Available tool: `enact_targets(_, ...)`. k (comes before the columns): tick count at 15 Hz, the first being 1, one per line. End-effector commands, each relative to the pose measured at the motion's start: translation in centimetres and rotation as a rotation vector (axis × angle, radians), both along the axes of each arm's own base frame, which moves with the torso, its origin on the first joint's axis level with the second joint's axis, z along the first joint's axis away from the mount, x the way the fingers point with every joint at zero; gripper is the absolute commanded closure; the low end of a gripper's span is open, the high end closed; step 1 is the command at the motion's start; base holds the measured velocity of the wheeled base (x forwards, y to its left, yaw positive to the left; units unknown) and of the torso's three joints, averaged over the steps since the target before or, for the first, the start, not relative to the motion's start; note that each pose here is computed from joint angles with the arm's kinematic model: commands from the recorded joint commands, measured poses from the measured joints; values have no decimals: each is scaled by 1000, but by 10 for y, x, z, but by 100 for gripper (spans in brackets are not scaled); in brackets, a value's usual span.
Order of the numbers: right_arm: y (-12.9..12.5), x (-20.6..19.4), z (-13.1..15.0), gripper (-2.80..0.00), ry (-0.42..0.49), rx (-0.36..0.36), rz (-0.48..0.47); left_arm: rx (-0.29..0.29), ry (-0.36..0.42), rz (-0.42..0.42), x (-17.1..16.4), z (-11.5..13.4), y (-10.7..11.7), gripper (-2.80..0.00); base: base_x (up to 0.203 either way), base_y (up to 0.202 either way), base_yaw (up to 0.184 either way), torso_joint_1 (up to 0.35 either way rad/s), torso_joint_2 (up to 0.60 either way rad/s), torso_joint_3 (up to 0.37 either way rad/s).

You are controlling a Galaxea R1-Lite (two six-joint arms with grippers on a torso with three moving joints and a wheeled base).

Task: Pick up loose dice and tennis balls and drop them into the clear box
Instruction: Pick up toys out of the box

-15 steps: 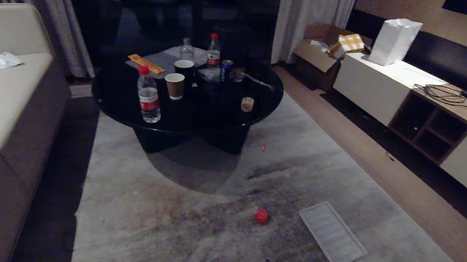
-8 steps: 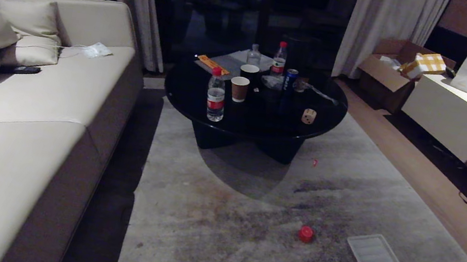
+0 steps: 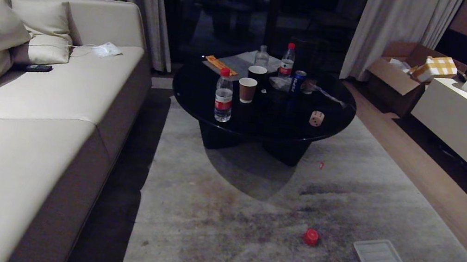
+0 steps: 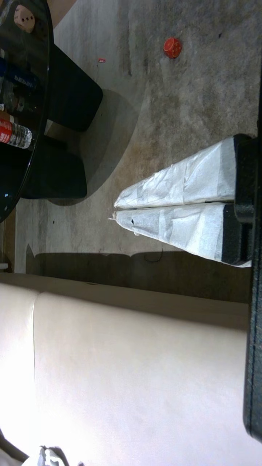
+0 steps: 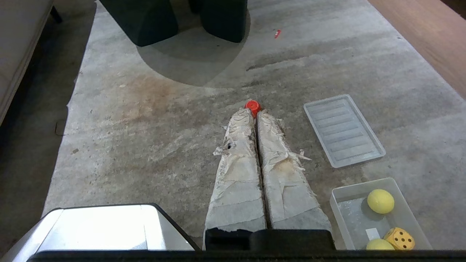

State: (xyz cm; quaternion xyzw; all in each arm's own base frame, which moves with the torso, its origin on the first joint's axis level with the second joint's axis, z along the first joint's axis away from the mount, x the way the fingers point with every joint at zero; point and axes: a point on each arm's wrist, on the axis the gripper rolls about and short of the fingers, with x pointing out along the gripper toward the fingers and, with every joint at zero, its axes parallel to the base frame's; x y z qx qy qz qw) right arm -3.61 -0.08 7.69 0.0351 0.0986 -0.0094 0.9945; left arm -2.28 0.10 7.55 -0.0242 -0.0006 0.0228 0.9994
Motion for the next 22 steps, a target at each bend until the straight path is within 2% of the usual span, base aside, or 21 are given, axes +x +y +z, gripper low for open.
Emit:
enact_targets(1,0,0,0,0,3,1,0,-4,3,1,0,0,0,0,0,0,0,0,0,0)
enact_targets(5,0,0,0,0,3,1,0,-11,1,2,0,0,0,0,51,0,0,0,0,0)
enact_targets(22,0,0,0,0,2,1,0,-13,2,2,0,0,0,0,177,0,0,2,3,2)
